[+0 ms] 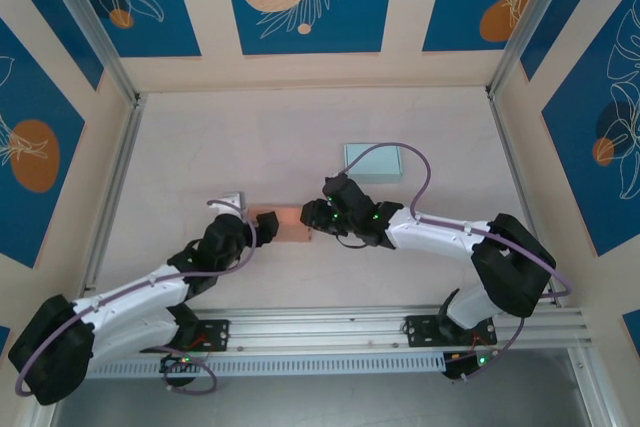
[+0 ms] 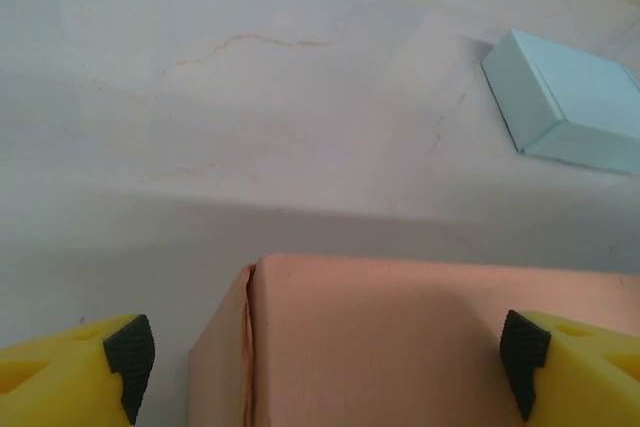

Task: Fold the paper box

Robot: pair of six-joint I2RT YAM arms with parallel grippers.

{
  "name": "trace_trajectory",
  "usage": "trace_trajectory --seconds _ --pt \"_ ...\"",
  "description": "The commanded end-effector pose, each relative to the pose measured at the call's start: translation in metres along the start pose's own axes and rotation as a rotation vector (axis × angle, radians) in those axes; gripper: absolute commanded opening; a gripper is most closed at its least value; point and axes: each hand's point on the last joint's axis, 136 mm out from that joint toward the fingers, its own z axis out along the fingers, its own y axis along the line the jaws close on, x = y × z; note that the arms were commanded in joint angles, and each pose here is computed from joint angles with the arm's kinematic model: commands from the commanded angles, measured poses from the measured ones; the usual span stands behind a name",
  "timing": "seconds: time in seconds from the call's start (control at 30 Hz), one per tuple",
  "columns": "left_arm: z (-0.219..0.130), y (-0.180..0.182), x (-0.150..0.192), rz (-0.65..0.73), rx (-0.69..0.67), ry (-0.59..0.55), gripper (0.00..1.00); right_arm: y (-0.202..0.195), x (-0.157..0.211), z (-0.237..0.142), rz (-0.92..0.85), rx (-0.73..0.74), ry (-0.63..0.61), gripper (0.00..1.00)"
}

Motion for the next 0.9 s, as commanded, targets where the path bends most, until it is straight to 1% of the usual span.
trace_trajectory --seconds 0.0,0.1,0.2,0.27,0.33,0.43,0.47,0.6,0.63,0.67,0.7,0.87 --pt "-0.009 -0.001 -0.008 -0.004 0.023 0.066 0.92 -0.058 0.029 0.005 0.014 0.207 0.076 0.36" --pt "-0.011 0.002 -0.008 -0.069 0.057 0.11 0.93 -0.059 0.028 0.003 0.006 0.223 0.065 0.35" --pt "-0.012 0.004 -0.008 -0.139 0.097 0.126 0.94 -0.058 0.028 0.003 -0.009 0.233 0.058 0.35" --pt "-0.013 0.005 -0.009 -0.174 0.119 0.121 0.94 -0.057 0.028 0.004 -0.013 0.237 0.057 0.35" --pt "-0.013 0.006 -0.008 -0.206 0.134 0.126 0.91 -0.056 0.028 0.004 -0.017 0.237 0.058 0.35" --pt "-0.013 0.011 -0.004 -0.238 0.132 0.141 0.81 -0.056 0.028 0.006 -0.018 0.241 0.061 0.35" --pt "-0.012 0.015 -0.001 -0.248 0.12 0.147 0.76 -0.056 0.027 0.006 -0.018 0.241 0.06 0.35" --pt "-0.01 0.036 0.022 -0.306 0.071 0.175 0.63 -0.059 0.028 0.008 -0.017 0.25 0.063 0.35" --pt "-0.01 0.041 0.028 -0.317 0.058 0.179 0.57 -0.06 0.029 0.008 -0.016 0.253 0.062 0.35" --pt "-0.009 0.046 0.033 -0.33 0.044 0.184 0.49 -0.061 0.028 0.008 -0.011 0.256 0.061 0.33" --pt "-0.008 0.049 0.039 -0.338 0.037 0.188 0.42 -0.062 0.029 0.008 -0.008 0.254 0.06 0.31" --pt "-0.005 0.056 0.059 -0.367 0.036 0.223 0.31 -0.067 0.032 0.011 0.007 0.246 0.062 0.3"
